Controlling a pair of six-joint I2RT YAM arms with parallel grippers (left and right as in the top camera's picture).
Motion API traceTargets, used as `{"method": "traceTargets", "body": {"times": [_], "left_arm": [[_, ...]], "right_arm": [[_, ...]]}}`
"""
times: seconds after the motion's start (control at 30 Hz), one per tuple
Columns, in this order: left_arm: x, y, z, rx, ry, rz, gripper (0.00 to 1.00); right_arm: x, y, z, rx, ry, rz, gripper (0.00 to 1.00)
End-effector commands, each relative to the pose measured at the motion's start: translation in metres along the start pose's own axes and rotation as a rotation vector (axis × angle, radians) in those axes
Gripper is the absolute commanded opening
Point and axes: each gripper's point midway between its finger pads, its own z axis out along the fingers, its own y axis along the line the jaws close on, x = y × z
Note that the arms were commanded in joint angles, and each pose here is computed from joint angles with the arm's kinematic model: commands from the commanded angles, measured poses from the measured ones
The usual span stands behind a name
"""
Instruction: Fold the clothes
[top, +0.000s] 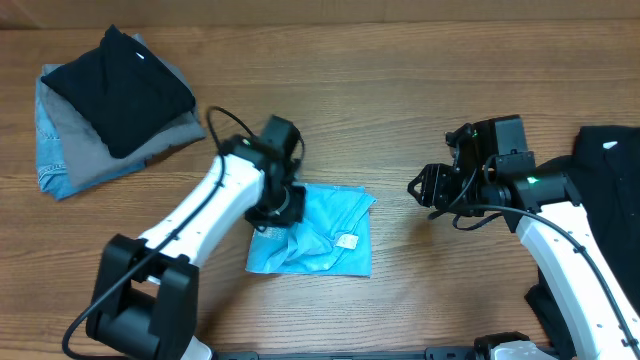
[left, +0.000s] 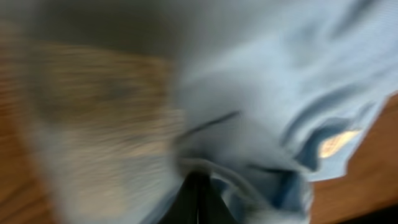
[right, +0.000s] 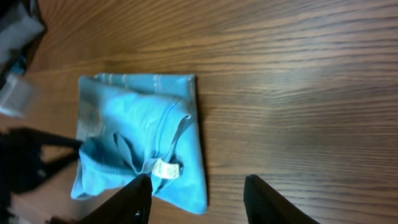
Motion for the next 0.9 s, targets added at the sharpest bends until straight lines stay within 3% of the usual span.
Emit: {"method": "traceTargets", "body": {"times": [0.0, 0.13, 0.23, 0.43, 0.57, 0.67, 0.87], "left_arm": [[0.017, -0.068, 0.009, 0.251, 0.04, 0.138, 0.04], [0.034, -0.147, 0.001, 0.471, 0.03, 0.34, 0.04], [0.049, -0.159, 0.003, 0.437, 0.041, 0.428, 0.04], [0.043, -0.108, -0.016, 0.161, 0.061, 0.325, 0.04], [0.012, -0.064, -0.078, 0.001, -0.071, 0.235, 0.05], [-0.014, -0.027, -0.133, -0.09, -0.224, 0.149, 0.23], [-0.028, 0.006, -0.162, -0.097, -0.295, 0.068, 0.4]], "right_arm": [[-0.006, -0.004, -0.007, 0.02, -0.042, 0.022, 0.51], [-0.007, -0.004, -0.007, 0.019, -0.046, 0.021, 0.51], [-0.006, -0.004, -0.007, 0.019, -0.045, 0.021, 0.51], [0.002, 0.002, -0.006, -0.017, -0.008, 0.008, 0.57], [0.018, 0.032, -0.001, -0.144, 0.064, -0.054, 0.6], [0.042, 0.061, 0.014, -0.198, 0.158, -0.13, 0.61], [0.088, 0.079, 0.052, -0.114, 0.32, -0.182, 0.68]]}}
